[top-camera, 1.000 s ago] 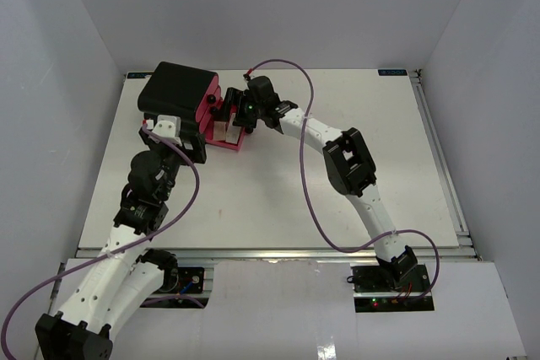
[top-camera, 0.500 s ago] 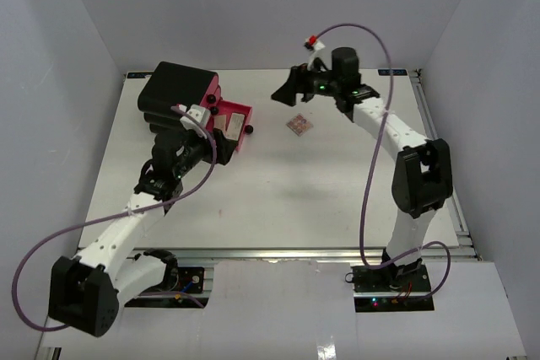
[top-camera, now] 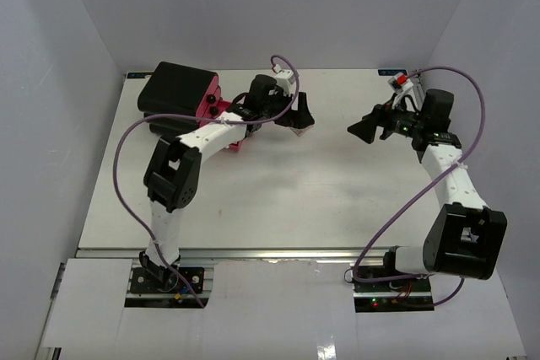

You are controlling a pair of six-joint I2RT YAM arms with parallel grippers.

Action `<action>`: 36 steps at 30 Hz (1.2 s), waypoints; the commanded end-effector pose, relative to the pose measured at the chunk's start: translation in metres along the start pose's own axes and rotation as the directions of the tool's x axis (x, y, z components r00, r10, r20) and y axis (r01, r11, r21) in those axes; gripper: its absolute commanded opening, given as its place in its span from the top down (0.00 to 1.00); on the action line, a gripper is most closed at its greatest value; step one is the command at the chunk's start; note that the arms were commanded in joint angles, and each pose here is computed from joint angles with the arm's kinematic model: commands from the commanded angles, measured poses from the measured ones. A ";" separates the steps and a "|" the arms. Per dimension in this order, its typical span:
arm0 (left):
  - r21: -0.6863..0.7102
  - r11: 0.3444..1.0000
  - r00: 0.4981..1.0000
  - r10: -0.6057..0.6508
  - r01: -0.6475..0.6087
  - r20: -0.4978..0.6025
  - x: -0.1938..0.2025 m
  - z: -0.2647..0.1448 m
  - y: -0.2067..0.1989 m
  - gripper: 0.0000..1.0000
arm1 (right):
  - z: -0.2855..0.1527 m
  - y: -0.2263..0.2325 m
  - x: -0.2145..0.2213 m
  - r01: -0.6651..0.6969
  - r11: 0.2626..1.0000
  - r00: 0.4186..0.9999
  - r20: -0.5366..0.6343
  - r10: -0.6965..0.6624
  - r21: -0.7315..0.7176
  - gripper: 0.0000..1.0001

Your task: Organize the makeup

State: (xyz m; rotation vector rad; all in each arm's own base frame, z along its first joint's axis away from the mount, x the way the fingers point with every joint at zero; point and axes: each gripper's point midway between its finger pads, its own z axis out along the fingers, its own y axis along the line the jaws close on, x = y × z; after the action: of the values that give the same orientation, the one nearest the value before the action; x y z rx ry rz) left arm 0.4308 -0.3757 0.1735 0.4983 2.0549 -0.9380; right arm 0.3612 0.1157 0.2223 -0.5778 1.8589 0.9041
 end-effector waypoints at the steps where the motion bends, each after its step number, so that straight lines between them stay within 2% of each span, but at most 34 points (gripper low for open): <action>1: -0.073 0.997 0.998 0.031 -0.035 -0.055 -0.006 0.042 0.019 0.02 | -0.038 -0.001 -0.017 0.032 0.998 0.993 0.115 -0.027 -0.048 0.10; 2: -0.087 0.992 0.993 0.082 -0.090 -0.088 0.009 0.060 0.032 0.02 | -0.042 -0.003 -0.015 0.036 0.998 0.991 0.128 -0.029 -0.047 0.10; 6: -0.128 0.962 0.967 0.230 -0.243 -0.108 0.009 0.085 0.054 0.02 | -0.051 -0.005 -0.013 0.021 0.998 0.990 0.140 -0.014 -0.051 0.10; 15: -0.185 0.886 0.903 0.401 -0.426 -0.156 0.020 0.101 0.088 0.02 | -0.050 -0.003 -0.007 0.019 0.996 0.990 0.139 -0.007 -0.084 0.10; 24: -0.132 0.839 0.845 0.503 -0.528 -0.182 0.034 0.109 0.090 0.02 | -0.047 -0.006 -0.001 0.006 0.996 0.991 0.134 0.007 -0.093 0.10; 30: -0.046 0.842 0.829 0.518 -0.537 -0.212 0.057 0.112 0.086 0.02 | -0.046 -0.007 0.000 0.008 0.995 0.991 0.135 0.006 -0.098 0.10; 36: -0.060 0.835 0.821 0.520 -0.546 -0.236 0.064 0.114 0.094 0.03 | -0.047 -0.006 0.000 -0.015 0.994 0.990 0.134 0.029 -0.105 0.10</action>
State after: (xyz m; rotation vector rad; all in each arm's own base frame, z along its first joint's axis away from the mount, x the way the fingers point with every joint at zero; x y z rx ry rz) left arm 0.5140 -0.3976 0.0362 1.0359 1.9834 -0.4263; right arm 0.3398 0.0751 0.2286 -0.5243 1.7364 1.0246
